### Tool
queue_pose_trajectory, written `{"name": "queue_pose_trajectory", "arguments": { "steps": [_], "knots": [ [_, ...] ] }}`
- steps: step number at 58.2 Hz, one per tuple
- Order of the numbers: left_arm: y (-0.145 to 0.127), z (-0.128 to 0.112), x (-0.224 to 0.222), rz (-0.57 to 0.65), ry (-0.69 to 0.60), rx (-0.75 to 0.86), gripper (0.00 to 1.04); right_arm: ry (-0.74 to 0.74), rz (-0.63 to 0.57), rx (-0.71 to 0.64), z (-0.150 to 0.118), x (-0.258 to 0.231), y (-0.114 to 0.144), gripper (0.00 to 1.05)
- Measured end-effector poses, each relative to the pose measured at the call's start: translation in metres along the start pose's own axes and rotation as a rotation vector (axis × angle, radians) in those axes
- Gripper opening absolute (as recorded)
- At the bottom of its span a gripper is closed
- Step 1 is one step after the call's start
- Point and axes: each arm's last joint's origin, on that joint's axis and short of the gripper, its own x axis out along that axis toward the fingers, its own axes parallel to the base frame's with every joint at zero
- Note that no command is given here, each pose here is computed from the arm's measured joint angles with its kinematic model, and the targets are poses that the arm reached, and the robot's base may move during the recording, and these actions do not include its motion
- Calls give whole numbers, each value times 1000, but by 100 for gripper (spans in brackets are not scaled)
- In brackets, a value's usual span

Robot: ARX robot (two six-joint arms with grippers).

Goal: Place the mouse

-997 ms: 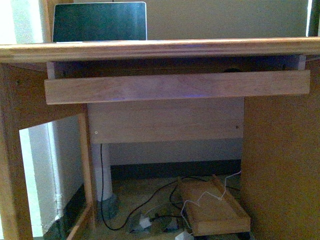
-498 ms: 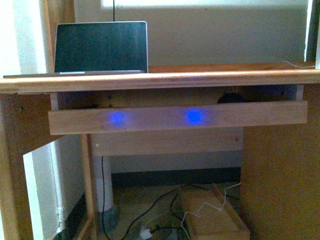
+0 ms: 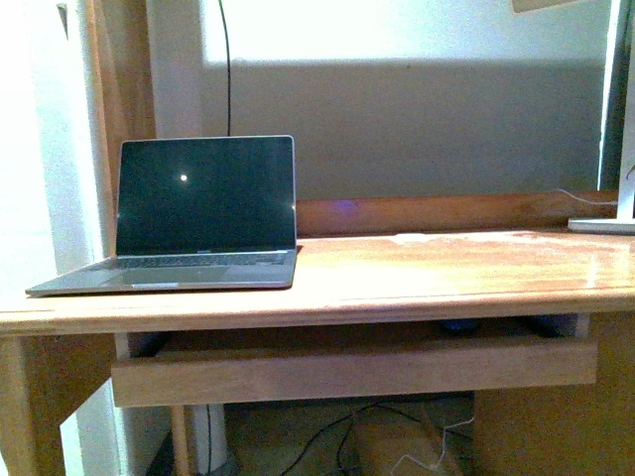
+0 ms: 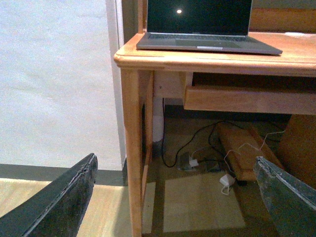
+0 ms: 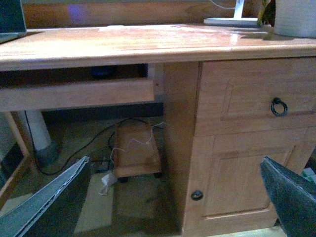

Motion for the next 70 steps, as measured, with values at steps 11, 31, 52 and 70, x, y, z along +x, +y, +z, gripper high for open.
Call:
{"name": "queue_pose_trajectory", "arguments": {
  "steps": [11,31,52,70],
  "knots": [
    [0,0,0,0,0,0,97,0,0,0,0,0,0,104],
    [-2,4,21,-186,312,-113,97,0,0,0,0,0,0,104],
    [23,-6,99,-328,90,924,97,0,0,0,0,0,0,104],
    [45,-35,179,-385,-170,1425,97,0,0,0,0,0,0,104]
  ]
}}
